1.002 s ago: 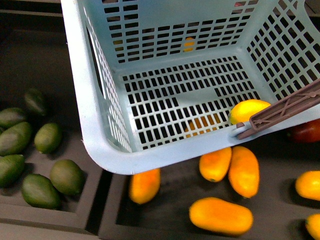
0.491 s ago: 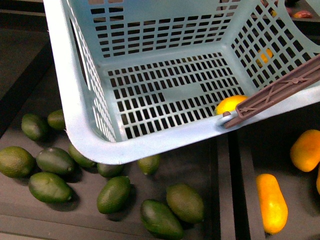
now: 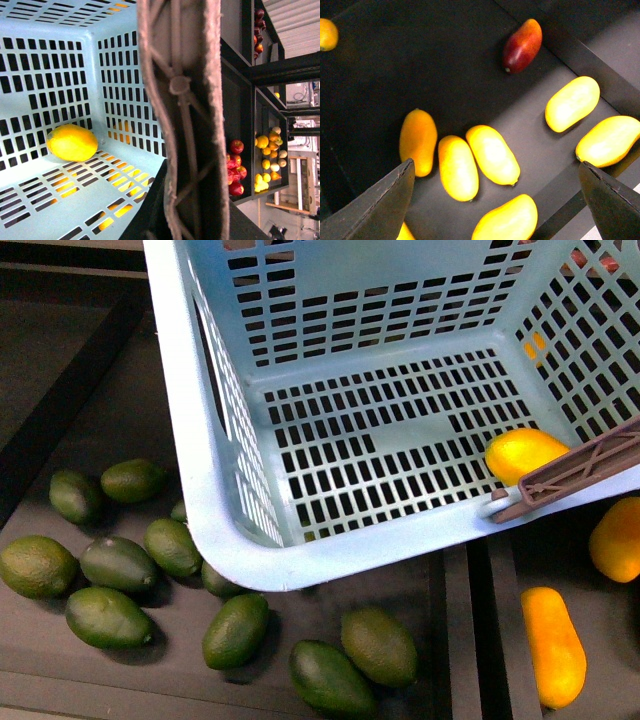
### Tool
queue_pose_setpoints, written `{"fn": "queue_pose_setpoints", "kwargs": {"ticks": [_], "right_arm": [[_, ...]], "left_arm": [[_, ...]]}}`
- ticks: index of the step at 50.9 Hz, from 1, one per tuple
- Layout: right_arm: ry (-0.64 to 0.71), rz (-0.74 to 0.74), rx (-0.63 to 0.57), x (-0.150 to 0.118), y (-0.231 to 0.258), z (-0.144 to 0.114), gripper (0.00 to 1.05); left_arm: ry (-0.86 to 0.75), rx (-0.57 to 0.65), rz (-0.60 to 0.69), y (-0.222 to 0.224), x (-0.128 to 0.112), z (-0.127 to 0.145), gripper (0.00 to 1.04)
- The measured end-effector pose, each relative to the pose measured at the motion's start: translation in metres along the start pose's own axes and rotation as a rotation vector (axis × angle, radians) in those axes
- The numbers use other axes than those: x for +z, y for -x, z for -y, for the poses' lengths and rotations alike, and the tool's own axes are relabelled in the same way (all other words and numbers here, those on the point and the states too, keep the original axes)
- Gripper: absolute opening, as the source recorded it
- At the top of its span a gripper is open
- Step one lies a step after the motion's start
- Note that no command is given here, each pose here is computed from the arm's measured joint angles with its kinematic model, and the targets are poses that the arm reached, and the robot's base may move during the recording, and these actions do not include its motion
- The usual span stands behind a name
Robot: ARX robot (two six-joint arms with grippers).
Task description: Pick lemon and mango into basket
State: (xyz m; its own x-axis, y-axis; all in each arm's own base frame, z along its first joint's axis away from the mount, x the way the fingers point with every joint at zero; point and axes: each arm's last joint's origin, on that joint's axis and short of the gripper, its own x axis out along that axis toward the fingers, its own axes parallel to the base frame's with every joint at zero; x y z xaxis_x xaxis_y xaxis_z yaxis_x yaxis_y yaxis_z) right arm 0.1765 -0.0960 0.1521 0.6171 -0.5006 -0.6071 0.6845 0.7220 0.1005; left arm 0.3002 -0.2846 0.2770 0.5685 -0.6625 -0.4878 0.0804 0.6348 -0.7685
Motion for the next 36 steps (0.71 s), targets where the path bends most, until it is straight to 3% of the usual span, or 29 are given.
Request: {"fn": "queue_pose_setpoints", "kwargs": {"ticks": [6, 13, 36], "right_arm": [[0.009, -0.129, -0.063, -0.019, -0.046, 0.013, 0.96], [0.013, -0.236, -0.079, -0.038, -0.080, 0.009, 0.96], [-0.067, -0.371, -0.073, -0.064, -0.168, -0.062, 0.96]], "left_arm": [[0.002, 0.005, 0.008, 0.000, 0.001, 0.000, 0.06], [-0.004, 0.009, 0.015, 0.000, 0.001, -0.001, 0.06], [-0.002, 0.007, 0.012, 0.000, 0.001, -0.001, 0.06]]}}
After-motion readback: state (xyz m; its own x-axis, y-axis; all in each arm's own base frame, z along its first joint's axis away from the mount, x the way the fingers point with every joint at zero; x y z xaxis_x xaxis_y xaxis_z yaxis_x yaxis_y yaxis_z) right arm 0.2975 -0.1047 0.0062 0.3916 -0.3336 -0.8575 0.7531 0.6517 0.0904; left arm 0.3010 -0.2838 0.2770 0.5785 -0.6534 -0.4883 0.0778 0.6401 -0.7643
